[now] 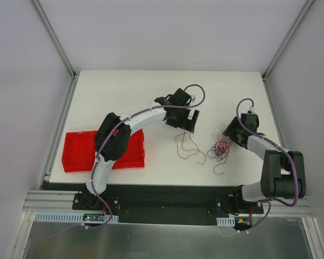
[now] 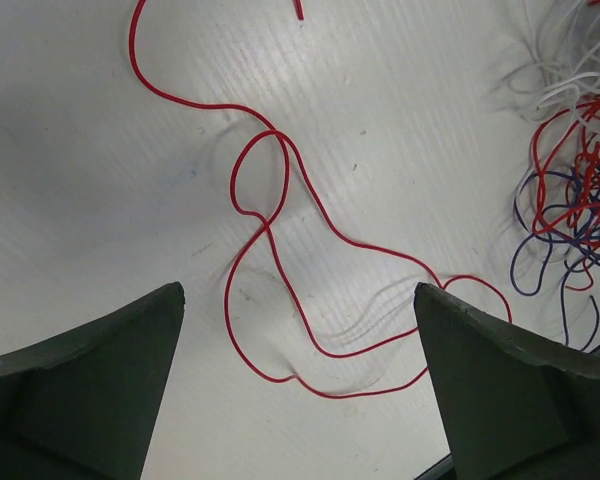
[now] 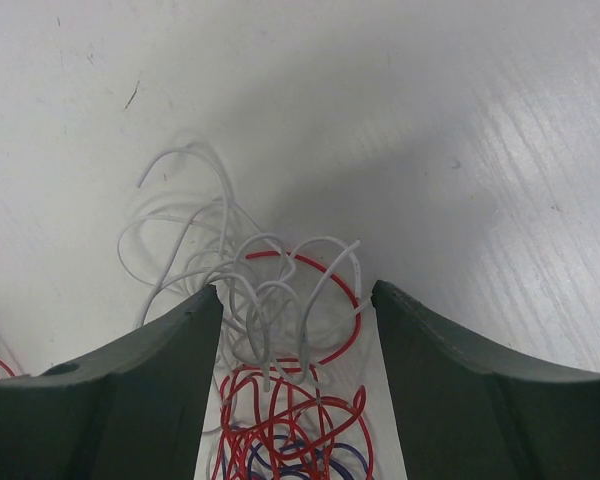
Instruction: Untangle the cables
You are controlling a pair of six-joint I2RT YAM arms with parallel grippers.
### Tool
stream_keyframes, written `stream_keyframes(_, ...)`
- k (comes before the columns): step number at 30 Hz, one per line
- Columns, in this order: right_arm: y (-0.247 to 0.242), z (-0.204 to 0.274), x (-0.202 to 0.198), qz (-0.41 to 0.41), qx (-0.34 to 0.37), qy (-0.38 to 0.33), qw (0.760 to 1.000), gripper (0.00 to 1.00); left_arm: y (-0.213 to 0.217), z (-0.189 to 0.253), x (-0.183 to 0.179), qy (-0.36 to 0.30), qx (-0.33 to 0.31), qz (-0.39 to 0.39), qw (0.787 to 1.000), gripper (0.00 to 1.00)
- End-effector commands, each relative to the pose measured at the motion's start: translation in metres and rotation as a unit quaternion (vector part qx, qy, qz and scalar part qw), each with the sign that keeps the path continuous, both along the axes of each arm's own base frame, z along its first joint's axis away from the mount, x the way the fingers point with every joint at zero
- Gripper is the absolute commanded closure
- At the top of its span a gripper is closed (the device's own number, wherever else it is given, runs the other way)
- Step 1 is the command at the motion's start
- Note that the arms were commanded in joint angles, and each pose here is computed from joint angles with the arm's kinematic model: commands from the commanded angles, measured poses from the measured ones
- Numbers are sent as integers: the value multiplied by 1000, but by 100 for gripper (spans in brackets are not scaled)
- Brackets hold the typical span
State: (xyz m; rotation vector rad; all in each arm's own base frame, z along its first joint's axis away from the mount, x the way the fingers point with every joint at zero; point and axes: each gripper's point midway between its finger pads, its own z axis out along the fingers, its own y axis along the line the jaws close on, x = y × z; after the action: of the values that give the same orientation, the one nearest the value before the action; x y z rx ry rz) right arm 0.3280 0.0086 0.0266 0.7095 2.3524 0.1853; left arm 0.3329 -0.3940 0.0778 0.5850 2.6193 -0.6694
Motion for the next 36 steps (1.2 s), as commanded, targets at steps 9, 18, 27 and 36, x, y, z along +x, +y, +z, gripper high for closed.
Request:
stream_keyframes(9,3,0,-2,11,-6,9,1000,35,14,-36,-15,-32,118,83,989,13)
stream_keyframes(18,3,1,-1,11,-9,8,1000,36,4,-46,0,-56,145,122,980,2)
stream_keyframes(27,3,1,-3,11,-9,8,1000,36,-6,-61,-1,-40,150,144,977,25)
stream_keyframes(36,2,2,0,9,-11,6,1000,36,7,-71,-12,-74,204,157,963,51)
